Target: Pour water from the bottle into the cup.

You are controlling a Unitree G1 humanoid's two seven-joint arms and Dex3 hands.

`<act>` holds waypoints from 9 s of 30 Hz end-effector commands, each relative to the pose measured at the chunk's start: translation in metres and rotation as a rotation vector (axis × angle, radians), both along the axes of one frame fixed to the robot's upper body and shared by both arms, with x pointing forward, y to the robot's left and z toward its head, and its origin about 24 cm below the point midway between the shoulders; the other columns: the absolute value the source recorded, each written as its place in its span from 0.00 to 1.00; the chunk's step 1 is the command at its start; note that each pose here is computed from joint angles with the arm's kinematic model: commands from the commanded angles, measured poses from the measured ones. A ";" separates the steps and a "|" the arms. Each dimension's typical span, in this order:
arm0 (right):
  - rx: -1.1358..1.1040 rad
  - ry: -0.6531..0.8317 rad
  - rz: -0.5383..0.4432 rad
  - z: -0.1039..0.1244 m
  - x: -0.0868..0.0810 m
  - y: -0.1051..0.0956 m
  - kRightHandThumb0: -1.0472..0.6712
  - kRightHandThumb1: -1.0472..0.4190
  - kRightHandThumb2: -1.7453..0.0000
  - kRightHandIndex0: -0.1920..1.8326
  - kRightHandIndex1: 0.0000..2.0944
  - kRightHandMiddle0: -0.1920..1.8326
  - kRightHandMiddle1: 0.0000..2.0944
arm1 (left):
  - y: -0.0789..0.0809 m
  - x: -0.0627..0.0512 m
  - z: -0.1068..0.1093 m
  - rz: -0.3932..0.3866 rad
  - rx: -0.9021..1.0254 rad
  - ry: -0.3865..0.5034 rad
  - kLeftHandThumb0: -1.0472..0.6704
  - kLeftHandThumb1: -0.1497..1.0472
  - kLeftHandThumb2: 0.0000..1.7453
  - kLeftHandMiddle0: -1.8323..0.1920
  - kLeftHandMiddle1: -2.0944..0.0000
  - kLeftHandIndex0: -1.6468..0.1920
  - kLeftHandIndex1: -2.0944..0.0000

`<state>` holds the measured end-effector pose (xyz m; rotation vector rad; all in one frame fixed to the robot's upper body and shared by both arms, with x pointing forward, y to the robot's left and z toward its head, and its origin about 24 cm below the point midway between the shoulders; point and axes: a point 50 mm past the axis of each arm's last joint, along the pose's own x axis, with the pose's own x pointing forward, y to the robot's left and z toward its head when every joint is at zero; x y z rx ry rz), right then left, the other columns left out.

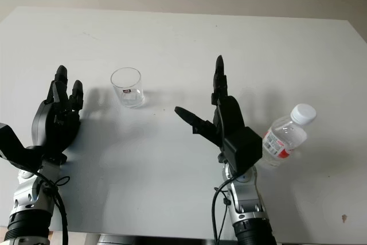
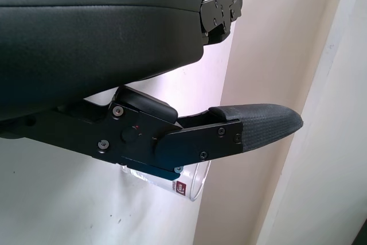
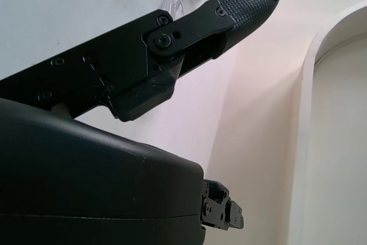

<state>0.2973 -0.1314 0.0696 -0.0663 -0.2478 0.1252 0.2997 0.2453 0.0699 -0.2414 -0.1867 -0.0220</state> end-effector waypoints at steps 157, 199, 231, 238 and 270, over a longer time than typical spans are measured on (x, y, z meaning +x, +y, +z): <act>0.005 0.136 -0.366 -0.032 -0.044 -0.133 0.30 0.18 0.97 0.23 0.97 0.24 0.96 | 0.007 0.008 -0.001 -0.009 0.005 0.007 0.11 1.00 0.35 1.00 1.00 1.00 1.00; -0.448 -0.079 -0.190 0.085 0.095 -0.058 0.54 0.00 0.89 0.62 1.00 0.59 1.00 | 0.000 0.007 -0.005 -0.006 -0.005 0.003 0.11 1.00 0.33 1.00 1.00 1.00 1.00; -0.972 -0.210 -0.201 0.162 0.131 0.023 0.50 0.00 0.92 0.65 1.00 0.58 1.00 | -0.006 0.001 -0.010 0.000 -0.014 0.014 0.11 1.00 0.35 1.00 1.00 1.00 1.00; -1.026 -0.251 -0.186 0.165 0.130 0.041 0.51 0.00 0.92 0.66 1.00 0.56 1.00 | -0.005 -0.001 -0.011 0.001 -0.018 0.010 0.11 1.00 0.35 1.00 1.00 1.00 1.00; -1.563 -0.567 -0.234 0.158 0.124 0.060 0.40 0.00 0.96 0.55 1.00 0.17 0.93 | -0.008 -0.004 -0.013 0.023 -0.030 0.007 0.12 1.00 0.35 1.00 1.00 1.00 1.00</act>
